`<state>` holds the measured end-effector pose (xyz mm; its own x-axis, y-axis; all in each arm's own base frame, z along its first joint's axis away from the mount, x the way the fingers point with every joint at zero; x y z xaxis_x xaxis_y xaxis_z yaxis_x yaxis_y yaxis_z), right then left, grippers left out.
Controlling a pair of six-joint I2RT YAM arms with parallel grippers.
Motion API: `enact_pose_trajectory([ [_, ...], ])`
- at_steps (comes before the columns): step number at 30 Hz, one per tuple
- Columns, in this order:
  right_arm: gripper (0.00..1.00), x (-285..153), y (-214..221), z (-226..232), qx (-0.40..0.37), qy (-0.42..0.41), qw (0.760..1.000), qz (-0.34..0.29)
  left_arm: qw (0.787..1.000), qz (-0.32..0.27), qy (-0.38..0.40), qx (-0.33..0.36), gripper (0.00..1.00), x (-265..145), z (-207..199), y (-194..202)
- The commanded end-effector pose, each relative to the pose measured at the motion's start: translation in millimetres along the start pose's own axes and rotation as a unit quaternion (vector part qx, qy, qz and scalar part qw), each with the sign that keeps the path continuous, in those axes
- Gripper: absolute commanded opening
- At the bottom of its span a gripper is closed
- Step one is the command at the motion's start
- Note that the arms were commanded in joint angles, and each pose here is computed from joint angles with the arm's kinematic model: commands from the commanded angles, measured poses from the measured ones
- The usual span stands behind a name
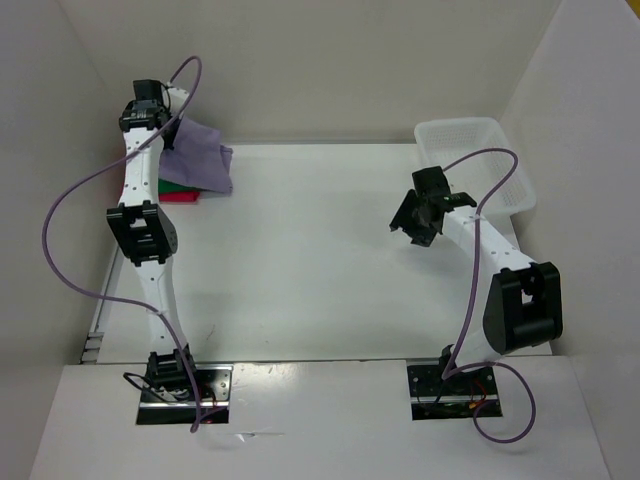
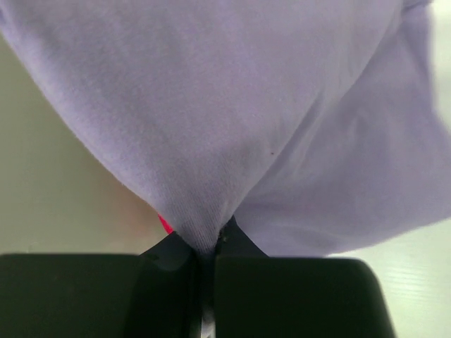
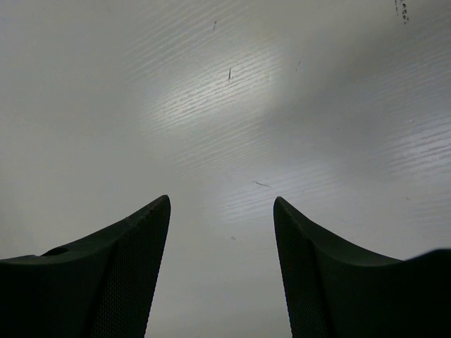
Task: Fold and stack the t-shirts
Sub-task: Put the neatly folded tshirt into the corner of the board with the left arm
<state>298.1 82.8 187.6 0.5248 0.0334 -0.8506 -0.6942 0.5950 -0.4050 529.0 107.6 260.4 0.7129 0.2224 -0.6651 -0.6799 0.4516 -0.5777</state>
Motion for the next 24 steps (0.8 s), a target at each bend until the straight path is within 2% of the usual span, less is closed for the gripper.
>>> enact_pose_trajectory([
  [1, 0.66, -4.0, -2.1, -6.5, -0.007, 0.011, 1.0, -0.012, 0.999, 0.03, 0.004, -0.022, 0.0, 22.3, 23.3, 31.9],
  [7, 0.66, 3.1, -2.0, -6.4, -0.013, 0.018, 1.0, -0.004, 0.998, 0.038, 0.007, -0.053, 0.0, 42.9, 46.1, 60.3],
  [14, 0.66, 8.1, -2.6, -4.0, -0.014, 0.022, 1.0, 0.006, 0.997, 0.016, 0.059, -0.04, 0.01, 61.7, 37.5, 65.6],
  [16, 0.66, 9.1, -4.4, -2.1, -0.014, 0.022, 1.0, 0.006, 0.998, 0.02, 0.036, -0.039, 0.03, 66.0, 41.6, 66.4],
  [18, 0.66, 7.3, -5.5, -1.5, -0.018, 0.022, 1.0, 0.006, 0.999, 0.029, 0.024, -0.038, 0.17, 67.5, 43.3, 68.3],
  [21, 0.66, 7.3, -5.6, -1.5, -0.018, 0.022, 1.0, 0.006, 0.999, 0.038, 0.002, -0.038, 0.52, 70.5, 46.5, 70.6],
  [24, 0.66, 10.1, -4.0, -1.4, -0.018, 0.021, 1.0, 0.014, 0.997, 0.046, -0.029, -0.051, 0.72, 69.5, 51.7, 70.5],
])
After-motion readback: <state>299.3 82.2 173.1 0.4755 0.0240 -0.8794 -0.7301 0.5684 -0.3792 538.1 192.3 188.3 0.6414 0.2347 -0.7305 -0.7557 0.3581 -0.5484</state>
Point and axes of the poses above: each gripper's point midway between its finger pads, its own x axis out along the fingers, its own z axis along the line the jaws close on, y = z × x, the point moved 9 cm from there along -x, back along the fingers, and after that the axes turned 5 degrees about x, right-handed, at the moved point
